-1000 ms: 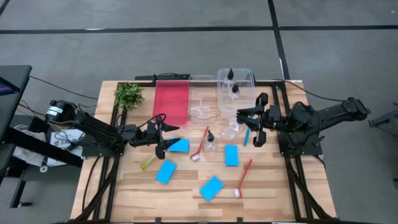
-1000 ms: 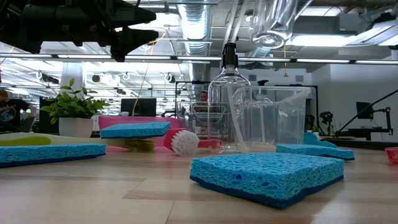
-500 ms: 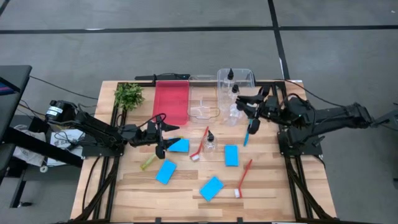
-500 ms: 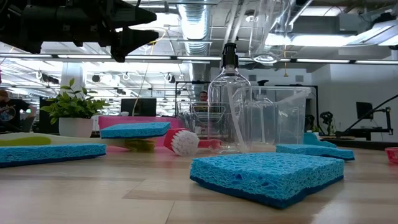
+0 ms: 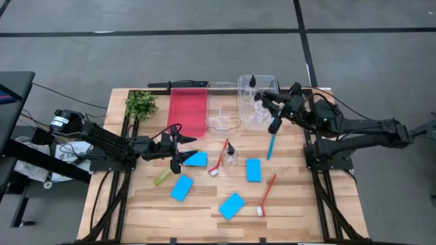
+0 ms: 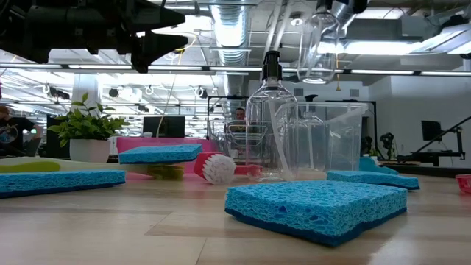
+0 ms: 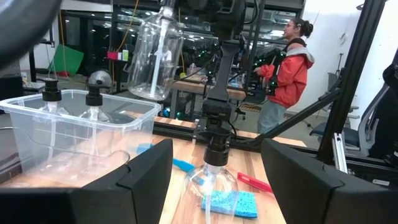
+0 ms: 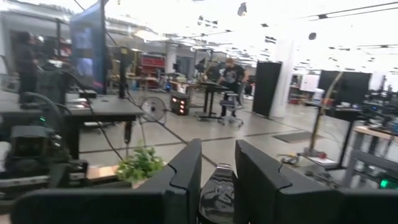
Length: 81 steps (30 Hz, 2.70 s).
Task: Pick & Place Kitchen Sink Supplies
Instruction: Put the bottom soap dispenser into the right transparent bin, then put the soap dispenser into the right transparent bin
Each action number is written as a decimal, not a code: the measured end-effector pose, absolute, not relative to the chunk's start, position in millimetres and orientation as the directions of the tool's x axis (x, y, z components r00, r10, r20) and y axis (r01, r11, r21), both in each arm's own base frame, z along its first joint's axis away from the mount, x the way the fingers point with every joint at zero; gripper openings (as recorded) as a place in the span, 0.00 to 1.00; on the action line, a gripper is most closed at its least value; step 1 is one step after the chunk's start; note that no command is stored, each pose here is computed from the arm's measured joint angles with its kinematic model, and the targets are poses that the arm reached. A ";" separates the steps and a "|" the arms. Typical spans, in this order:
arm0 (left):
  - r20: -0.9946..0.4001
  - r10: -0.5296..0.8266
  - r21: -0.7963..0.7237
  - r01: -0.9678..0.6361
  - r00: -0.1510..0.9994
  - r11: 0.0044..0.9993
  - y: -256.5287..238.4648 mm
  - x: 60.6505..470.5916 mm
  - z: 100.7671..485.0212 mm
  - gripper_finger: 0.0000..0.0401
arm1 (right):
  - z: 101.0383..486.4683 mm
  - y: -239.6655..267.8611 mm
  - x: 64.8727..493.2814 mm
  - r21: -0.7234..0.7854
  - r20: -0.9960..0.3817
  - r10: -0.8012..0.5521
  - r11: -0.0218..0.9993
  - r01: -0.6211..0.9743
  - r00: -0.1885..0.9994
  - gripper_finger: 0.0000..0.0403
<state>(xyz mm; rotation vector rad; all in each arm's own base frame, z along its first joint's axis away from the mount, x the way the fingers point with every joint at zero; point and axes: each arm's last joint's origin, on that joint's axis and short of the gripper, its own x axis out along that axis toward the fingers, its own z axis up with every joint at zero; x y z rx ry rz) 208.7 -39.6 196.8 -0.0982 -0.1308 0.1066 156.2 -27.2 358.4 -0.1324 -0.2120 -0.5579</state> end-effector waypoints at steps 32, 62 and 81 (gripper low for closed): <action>0.135 0.113 -0.108 -0.098 0.984 0.989 -39.6 208.6 197.9 0.62 | 343.9 -64.7 150.3 -0.064 0.099 -0.698 0.706 0.705 0.709 0.22; 0.135 0.112 -0.109 -0.098 0.984 0.989 -39.7 208.6 197.9 0.62 | 322.0 -87.4 165.0 -0.016 -0.050 -0.780 0.626 0.780 0.624 0.21; 0.135 0.112 -0.109 -0.098 0.984 0.989 -39.7 208.6 197.9 0.62 | 308.5 -88.2 164.0 -0.038 -0.112 -0.806 0.587 0.808 0.581 0.17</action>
